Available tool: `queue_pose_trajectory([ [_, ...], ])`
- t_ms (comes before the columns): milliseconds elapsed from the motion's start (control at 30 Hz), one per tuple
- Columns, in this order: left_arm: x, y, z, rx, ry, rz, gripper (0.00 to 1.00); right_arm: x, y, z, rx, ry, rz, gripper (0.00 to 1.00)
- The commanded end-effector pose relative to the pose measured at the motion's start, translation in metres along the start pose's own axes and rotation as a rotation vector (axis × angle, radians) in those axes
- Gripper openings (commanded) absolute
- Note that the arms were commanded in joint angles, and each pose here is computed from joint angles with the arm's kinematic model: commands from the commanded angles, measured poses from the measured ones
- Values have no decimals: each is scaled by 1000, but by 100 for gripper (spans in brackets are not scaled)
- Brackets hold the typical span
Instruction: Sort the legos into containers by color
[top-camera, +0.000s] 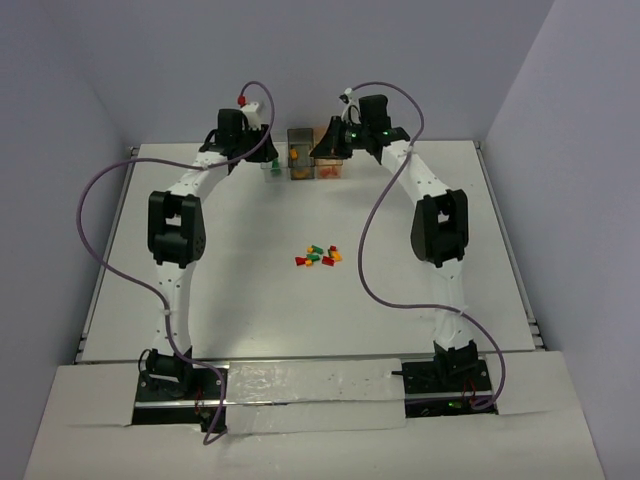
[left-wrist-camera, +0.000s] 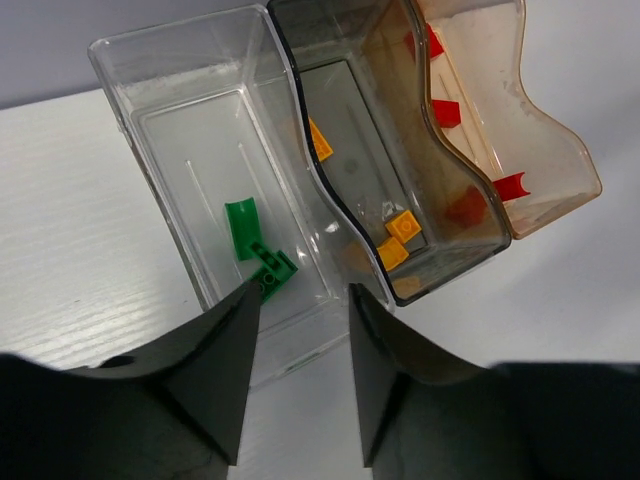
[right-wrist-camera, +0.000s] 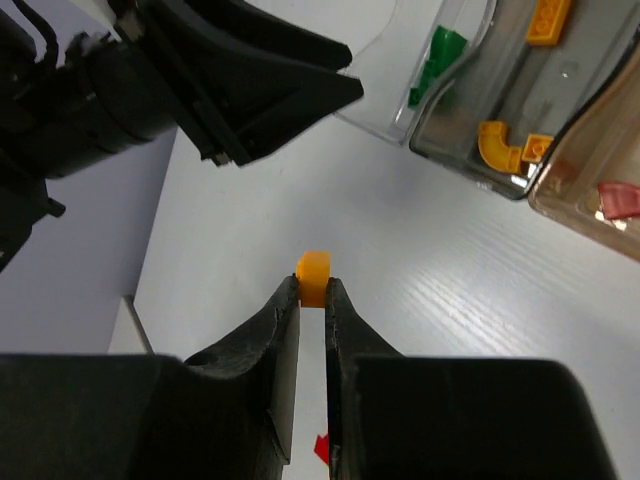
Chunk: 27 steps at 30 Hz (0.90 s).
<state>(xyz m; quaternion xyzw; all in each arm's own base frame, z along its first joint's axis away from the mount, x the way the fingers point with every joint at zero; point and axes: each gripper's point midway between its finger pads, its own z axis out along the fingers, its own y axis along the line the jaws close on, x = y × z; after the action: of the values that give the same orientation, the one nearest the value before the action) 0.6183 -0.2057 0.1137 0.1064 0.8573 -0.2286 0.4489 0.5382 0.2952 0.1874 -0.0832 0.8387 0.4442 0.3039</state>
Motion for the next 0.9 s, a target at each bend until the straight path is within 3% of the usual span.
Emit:
queue_pose_trajectory([
  [0, -28, -4, -6, 4, -65, 12, 55, -26, 23, 20, -98, -90, -17, 0],
  [67, -35, -5, -10, 4, -71, 12, 66, -28, 22, 27, -114, -108, -11, 0],
  [133, -47, -8, -16, 8, -84, 18, 71, -30, 18, 36, -127, -126, 44, 1],
  [500, -119, -46, -112, 71, -212, 39, 74, -45, -7, 61, -123, -257, 223, 1],
  [667, -110, -49, -153, 66, -203, 16, 77, -46, -35, 70, -21, -303, 264, 2],
  [867, -93, -52, -179, 77, -184, -22, 82, -42, -43, 79, 17, -311, 255, 12],
])
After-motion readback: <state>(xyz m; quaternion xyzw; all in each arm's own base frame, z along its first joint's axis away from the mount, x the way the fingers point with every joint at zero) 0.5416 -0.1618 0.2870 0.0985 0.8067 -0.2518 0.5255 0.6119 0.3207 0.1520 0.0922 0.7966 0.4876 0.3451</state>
